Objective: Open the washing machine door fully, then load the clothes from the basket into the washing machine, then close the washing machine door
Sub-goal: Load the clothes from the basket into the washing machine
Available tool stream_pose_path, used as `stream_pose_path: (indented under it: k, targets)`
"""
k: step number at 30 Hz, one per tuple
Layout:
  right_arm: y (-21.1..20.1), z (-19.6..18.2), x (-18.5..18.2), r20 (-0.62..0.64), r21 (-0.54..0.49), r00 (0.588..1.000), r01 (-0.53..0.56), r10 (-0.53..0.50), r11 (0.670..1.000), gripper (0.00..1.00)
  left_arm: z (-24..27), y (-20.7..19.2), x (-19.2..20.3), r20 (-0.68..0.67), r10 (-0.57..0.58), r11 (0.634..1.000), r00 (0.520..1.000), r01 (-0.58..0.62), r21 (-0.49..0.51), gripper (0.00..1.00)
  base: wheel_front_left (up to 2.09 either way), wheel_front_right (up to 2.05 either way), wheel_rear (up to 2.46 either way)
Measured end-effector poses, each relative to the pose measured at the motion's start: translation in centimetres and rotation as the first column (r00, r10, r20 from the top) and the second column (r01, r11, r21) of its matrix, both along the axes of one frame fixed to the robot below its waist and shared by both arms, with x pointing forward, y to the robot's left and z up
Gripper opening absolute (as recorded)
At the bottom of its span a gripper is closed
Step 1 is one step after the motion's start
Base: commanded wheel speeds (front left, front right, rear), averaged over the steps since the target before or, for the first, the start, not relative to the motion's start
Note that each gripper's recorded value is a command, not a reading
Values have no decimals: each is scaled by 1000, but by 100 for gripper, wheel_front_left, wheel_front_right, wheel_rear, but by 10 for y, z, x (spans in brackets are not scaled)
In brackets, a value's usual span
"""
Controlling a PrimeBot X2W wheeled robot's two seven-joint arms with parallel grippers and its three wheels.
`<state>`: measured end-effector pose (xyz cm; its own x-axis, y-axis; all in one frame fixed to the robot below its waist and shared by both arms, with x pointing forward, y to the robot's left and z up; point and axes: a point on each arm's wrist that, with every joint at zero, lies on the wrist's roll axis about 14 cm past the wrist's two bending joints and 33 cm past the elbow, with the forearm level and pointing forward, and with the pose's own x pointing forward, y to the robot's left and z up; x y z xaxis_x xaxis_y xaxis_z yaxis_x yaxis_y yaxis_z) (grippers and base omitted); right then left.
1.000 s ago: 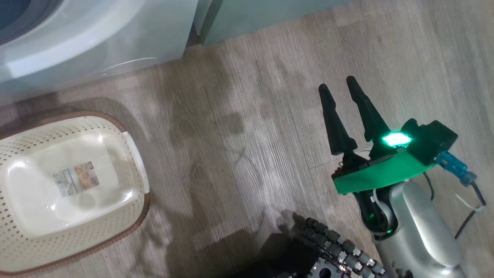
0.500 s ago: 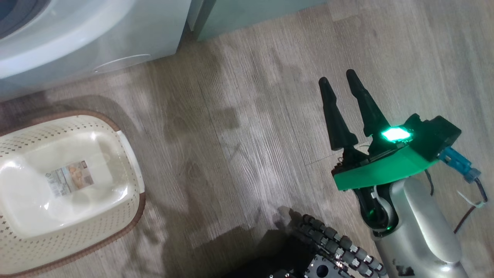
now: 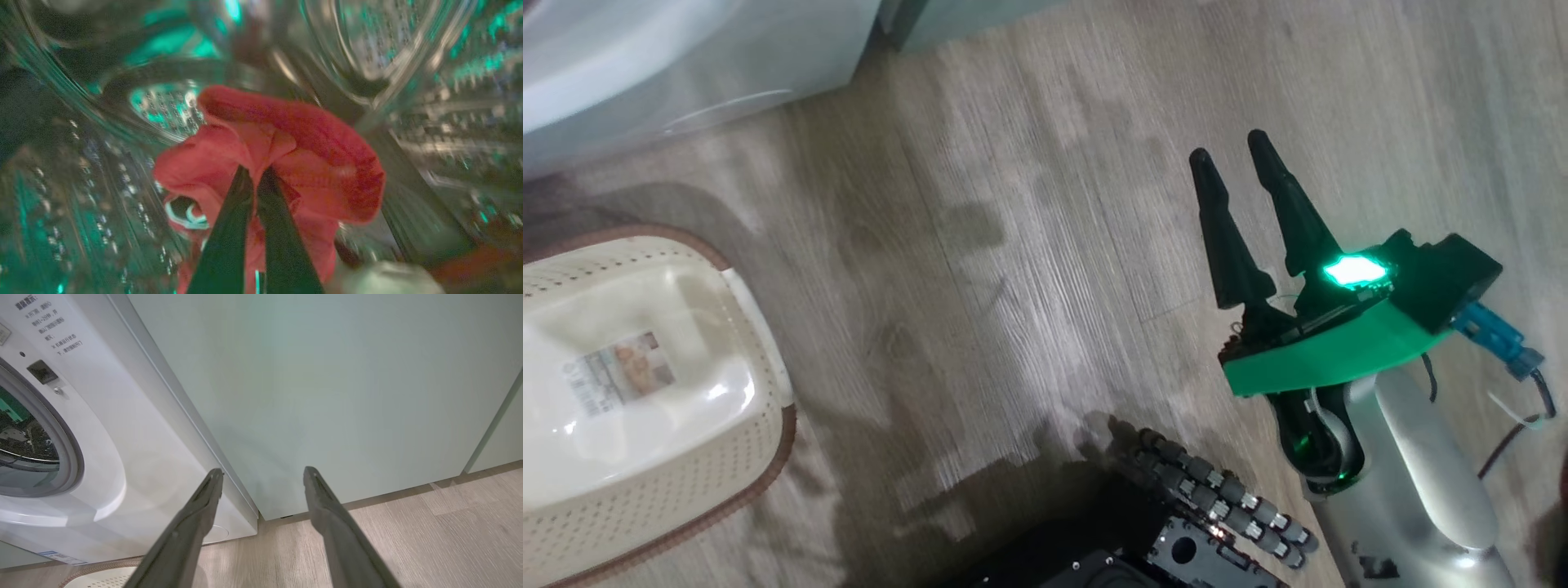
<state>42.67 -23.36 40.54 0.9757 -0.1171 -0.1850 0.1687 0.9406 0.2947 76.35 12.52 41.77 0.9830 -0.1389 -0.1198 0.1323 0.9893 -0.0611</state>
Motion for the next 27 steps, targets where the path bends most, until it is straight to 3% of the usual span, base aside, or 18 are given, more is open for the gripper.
stream_pose_path:
  k: [3,14,15,16,17,27]
  targets:
    - [-3,-4,-2,-15,-8,1000,6,-6,1000,100,5,7,9,73,27,1000,997,-27,1,0,0,0,0]
    - [-1,-8,-1,-24,1,1000,4,-4,1000,100,-48,18,2,-48,53,998,997,-54,-19,0,0,0,0]
    - [0,-8,-1,-22,3,1000,2,-2,1000,100,-50,17,0,-54,50,998,997,-51,-24,7,0,0,0]
    - [0,-7,0,-19,5,1000,1,-1,1000,100,-50,17,-1,-54,50,998,997,-51,-29,45,0,0,0]
    - [1,-6,1,-14,5,1000,-1,1,1000,100,-48,15,-3,-54,46,998,997,-47,-34,100,0,0,0]
    - [2,10,5,35,-7,999,-12,12,1000,100,-23,12,-19,4,44,995,999,-44,-84,100,0,0,0]
